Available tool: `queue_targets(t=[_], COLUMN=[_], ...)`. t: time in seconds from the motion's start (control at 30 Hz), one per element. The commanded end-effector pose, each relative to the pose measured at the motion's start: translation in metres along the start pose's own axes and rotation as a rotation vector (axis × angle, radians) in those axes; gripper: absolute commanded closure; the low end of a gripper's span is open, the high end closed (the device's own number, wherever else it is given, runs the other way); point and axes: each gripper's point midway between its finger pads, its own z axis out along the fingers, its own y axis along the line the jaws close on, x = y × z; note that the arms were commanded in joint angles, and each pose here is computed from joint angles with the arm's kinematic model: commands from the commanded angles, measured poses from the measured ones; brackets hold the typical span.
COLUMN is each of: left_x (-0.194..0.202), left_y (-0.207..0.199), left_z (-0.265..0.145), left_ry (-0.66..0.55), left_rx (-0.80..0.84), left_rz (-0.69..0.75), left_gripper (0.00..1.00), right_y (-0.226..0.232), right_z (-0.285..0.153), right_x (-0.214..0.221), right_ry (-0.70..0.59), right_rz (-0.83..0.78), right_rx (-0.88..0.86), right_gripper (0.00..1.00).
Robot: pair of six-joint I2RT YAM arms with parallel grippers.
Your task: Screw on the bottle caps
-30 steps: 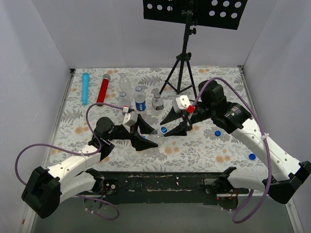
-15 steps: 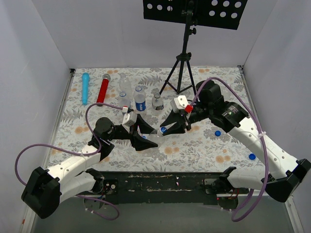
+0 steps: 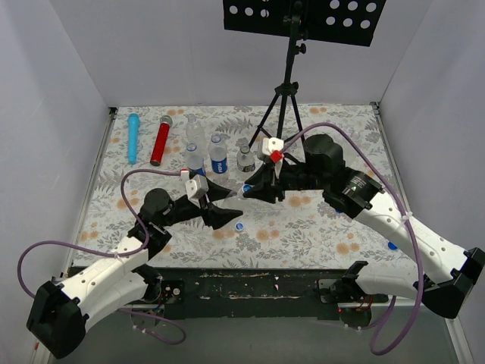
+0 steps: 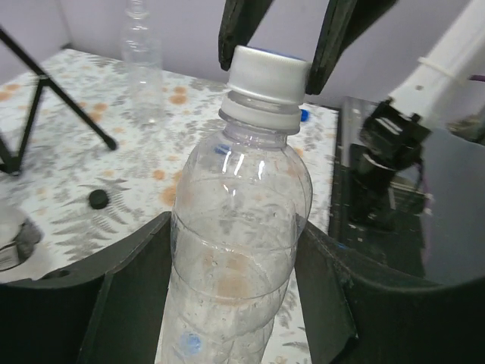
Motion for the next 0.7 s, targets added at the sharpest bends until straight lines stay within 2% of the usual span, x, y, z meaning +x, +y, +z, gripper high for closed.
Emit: queue_targets(t=[0.0,0.03,0.13,0.27,0.47,0.53,0.67], left_x=[-0.041,-0.042,-0.043,-0.04,-0.038,-0.037,-0.031], left_y=[0.062,0.067,0.078,0.081,0.079,0.076,0.068], left_z=[-0.019,-0.022,-0.03,-0.031,-0.028,-0.026,-0.018], left_ry=[-0.135,-0.141,-0.129,-0.106,-0.085,-0.078,-0.036], left_rx=[-0.386,-0.423,-0.497,-0.506,-0.491,-0.472,-0.401], left_rz=[0.144,0.154,0.195,0.196,0.179,0.157,0.141], left_gripper=[0.88,0.88,0.89,0.89,0.88,0.88,0.89], right_y=[-0.029,-0.03,-0.022,-0.025,-0.029,-0.027,-0.021], right_z=[0.011,0.013,0.03,0.033,0.018,0.008,-0.014], right_x=[0.055,0.064,0.067,0.038,-0.007,-0.021,-0.043], right_ry=[0.185,0.202,0.126,0.001,-0.022,-0.045,-0.084], right_rz=[0.442,0.506,0.559,0.539,0.41,0.359,0.278], right_rx=[0.421,0.476,0.493,0.486,0.473,0.465,0.415], right_gripper=[0.88,0.87,0.83,0.77,0.42,0.36,0.33])
